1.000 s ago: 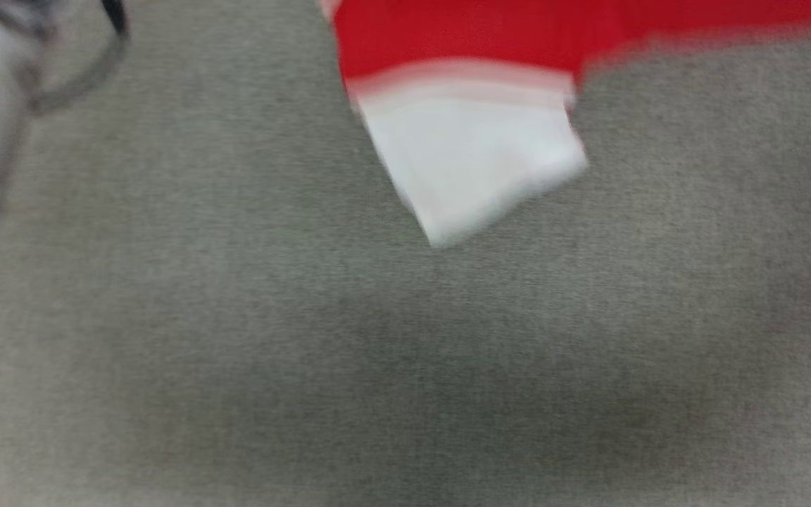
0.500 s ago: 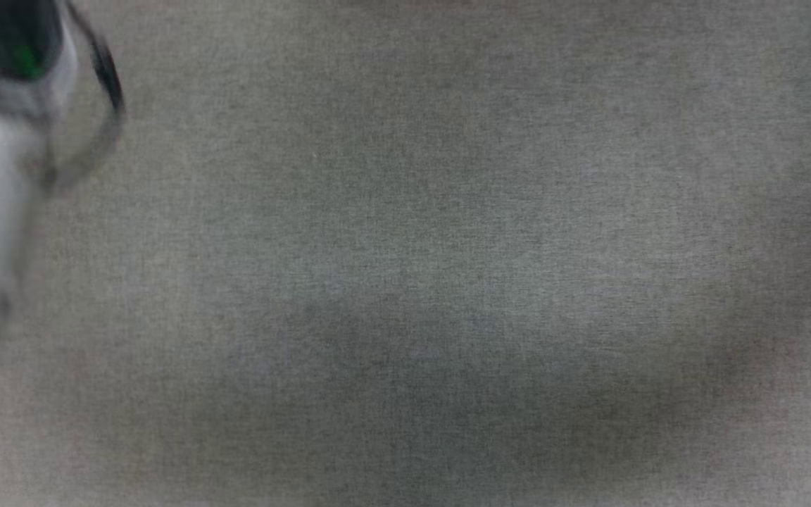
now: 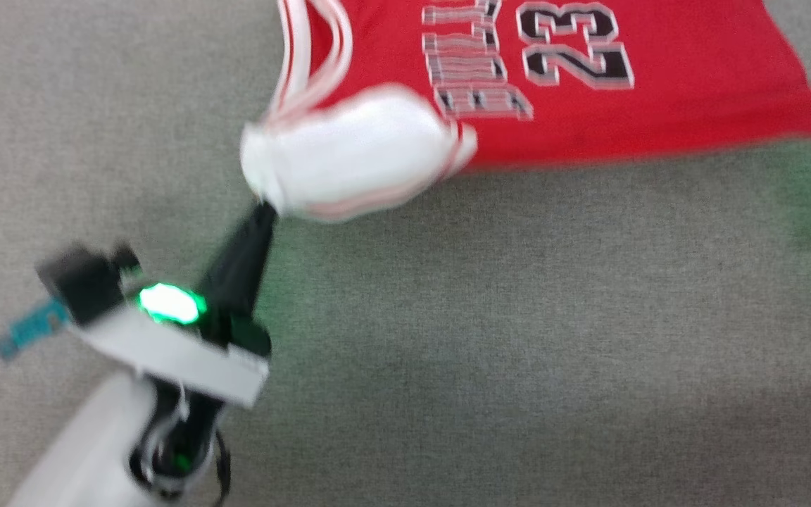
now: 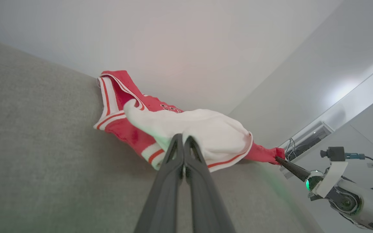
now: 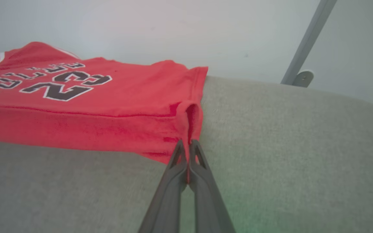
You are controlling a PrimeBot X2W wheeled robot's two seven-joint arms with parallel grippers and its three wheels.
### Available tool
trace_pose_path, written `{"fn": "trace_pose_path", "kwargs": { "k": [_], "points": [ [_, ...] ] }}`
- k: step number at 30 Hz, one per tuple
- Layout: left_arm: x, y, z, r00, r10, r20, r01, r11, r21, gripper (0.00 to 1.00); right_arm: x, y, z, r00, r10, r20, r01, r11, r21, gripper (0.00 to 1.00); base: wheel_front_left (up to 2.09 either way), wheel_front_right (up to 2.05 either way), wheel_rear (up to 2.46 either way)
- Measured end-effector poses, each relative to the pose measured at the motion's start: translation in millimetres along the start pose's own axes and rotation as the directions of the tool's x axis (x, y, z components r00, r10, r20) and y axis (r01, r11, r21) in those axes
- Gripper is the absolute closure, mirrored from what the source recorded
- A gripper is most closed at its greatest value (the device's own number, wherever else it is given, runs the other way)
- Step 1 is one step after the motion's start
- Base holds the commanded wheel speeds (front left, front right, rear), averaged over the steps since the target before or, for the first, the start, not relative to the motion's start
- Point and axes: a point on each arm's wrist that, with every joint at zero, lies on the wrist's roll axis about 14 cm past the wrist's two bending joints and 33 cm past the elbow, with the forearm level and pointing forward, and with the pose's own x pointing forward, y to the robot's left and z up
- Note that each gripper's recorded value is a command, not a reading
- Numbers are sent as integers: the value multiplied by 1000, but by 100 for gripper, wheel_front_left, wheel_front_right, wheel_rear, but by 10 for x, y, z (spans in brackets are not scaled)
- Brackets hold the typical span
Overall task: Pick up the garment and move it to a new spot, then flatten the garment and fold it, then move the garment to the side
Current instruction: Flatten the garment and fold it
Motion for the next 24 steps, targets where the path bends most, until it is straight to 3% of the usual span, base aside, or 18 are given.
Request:
{"fn": "trace_pose_path", "kwargs": {
  "k": [17,24],
  "points": [
    [-1249,-300,-410,980,22,-198,-24,1000,-5,100,-1193,323,-598,978,102,-182,-87,992,88,100,0,0,0],
    [-1357,-374,-254,987,18,-160,-17,1000,4,100,-1499,362,-598,977,86,-195,-70,994,83,100,0,0,0]
  ]
}}
